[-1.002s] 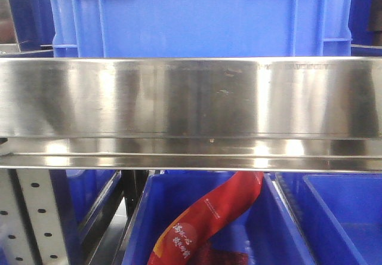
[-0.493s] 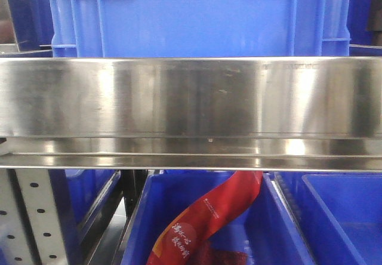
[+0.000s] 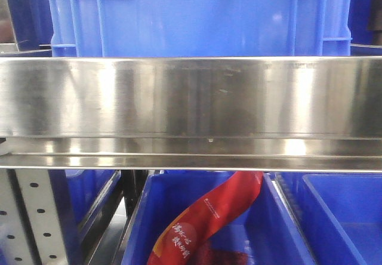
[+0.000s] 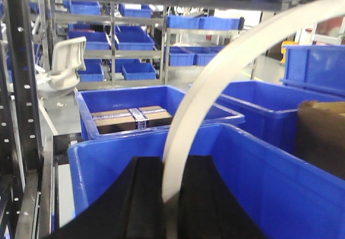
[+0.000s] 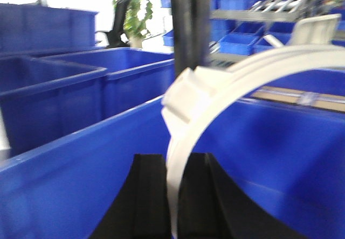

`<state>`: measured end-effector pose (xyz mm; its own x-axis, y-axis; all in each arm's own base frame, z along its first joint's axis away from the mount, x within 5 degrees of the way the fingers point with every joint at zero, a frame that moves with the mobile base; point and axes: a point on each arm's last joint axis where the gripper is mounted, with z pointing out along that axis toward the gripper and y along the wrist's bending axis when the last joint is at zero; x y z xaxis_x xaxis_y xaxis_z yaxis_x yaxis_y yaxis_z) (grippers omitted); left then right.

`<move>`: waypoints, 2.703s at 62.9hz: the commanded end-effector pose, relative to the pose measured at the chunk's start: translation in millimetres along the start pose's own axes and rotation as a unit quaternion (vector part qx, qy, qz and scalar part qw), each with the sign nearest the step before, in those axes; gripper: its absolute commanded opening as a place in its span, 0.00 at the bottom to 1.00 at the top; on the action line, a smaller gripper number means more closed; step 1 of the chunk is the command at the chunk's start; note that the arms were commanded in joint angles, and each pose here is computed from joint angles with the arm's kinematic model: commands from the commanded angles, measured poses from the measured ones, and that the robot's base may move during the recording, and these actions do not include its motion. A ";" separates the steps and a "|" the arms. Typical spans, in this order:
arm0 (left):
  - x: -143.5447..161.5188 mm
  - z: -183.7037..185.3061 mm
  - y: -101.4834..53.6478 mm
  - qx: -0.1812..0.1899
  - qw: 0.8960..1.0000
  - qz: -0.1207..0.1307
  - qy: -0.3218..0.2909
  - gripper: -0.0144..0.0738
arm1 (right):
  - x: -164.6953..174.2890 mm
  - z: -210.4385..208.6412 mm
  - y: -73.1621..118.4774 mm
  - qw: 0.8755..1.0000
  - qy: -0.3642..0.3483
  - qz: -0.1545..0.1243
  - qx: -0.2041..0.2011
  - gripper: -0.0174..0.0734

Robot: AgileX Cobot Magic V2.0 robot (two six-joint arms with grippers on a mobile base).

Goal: Grab PVC pipe and place in blue bin

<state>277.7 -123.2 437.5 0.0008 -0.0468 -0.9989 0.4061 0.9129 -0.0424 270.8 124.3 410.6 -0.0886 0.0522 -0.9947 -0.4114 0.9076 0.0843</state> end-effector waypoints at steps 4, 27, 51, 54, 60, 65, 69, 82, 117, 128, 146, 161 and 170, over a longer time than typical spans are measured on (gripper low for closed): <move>-0.1 14.6 -2.2 0.004 0.999 -0.032 -0.006 0.04 | 3.2 23.8 8.7 1.000 0.008 -0.001 -0.013 0.01; 6.6 15.7 -21.2 0.033 0.999 -0.022 0.023 0.63 | 9.1 31.0 9.1 0.998 0.062 -0.002 -0.011 0.46; 5.2 14.3 -21.9 0.034 0.999 -0.022 0.021 0.66 | 0.1 18.5 9.6 0.998 0.061 -0.002 -0.012 0.54; 2.8 12.0 -21.8 0.034 0.999 -0.022 0.017 0.66 | -4.7 13.5 9.9 0.999 0.053 -0.002 -0.012 0.49; -4.1 5.0 -21.6 0.035 0.999 -0.022 0.008 0.58 | -15.0 2.2 10.4 0.999 0.035 -0.002 -0.014 0.38; -12.5 -5.8 -21.4 0.036 0.999 -0.024 0.003 0.41 | -22.7 -8.3 10.9 1.000 0.026 -0.002 -0.015 0.22; -18.9 -16.1 -23.7 0.042 0.999 -0.026 0.004 0.22 | -26.0 -17.4 11.0 0.999 0.034 -0.002 -0.015 0.07; -36.5 -41.9 -25.5 0.050 0.998 -0.027 -0.013 0.04 | -35.1 -39.8 11.4 0.999 0.041 -0.002 -0.016 0.01; -75.8 -150.2 -17.1 0.047 0.998 0.000 -0.035 0.04 | -74.3 -161.0 12.2 1.000 0.004 -0.005 -0.023 0.01; -41.3 -159.4 -15.0 0.046 0.999 0.000 0.007 0.04 | -56.5 -166.5 8.1 0.999 0.018 -0.025 -0.009 0.01; 48.0 -166.4 -13.1 0.056 0.995 -0.068 0.039 0.04 | 39.2 -154.3 3.5 0.998 0.050 0.024 -0.023 0.01; 55.2 -186.0 -9.9 0.055 0.995 -0.079 -0.014 0.04 | 38.6 -167.3 3.3 0.997 -0.021 0.061 -0.032 0.01; 49.0 -190.7 -9.0 0.055 0.994 -0.080 -0.045 0.04 | 35.0 -168.6 3.0 0.997 -0.040 0.061 -0.032 0.01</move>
<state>102.3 -57.6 380.6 -0.0305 -0.1923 -0.9809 0.4968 0.8486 -0.1818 114.3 59.3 382.0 -0.1049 0.1753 -0.9789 -0.4555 0.8665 0.2040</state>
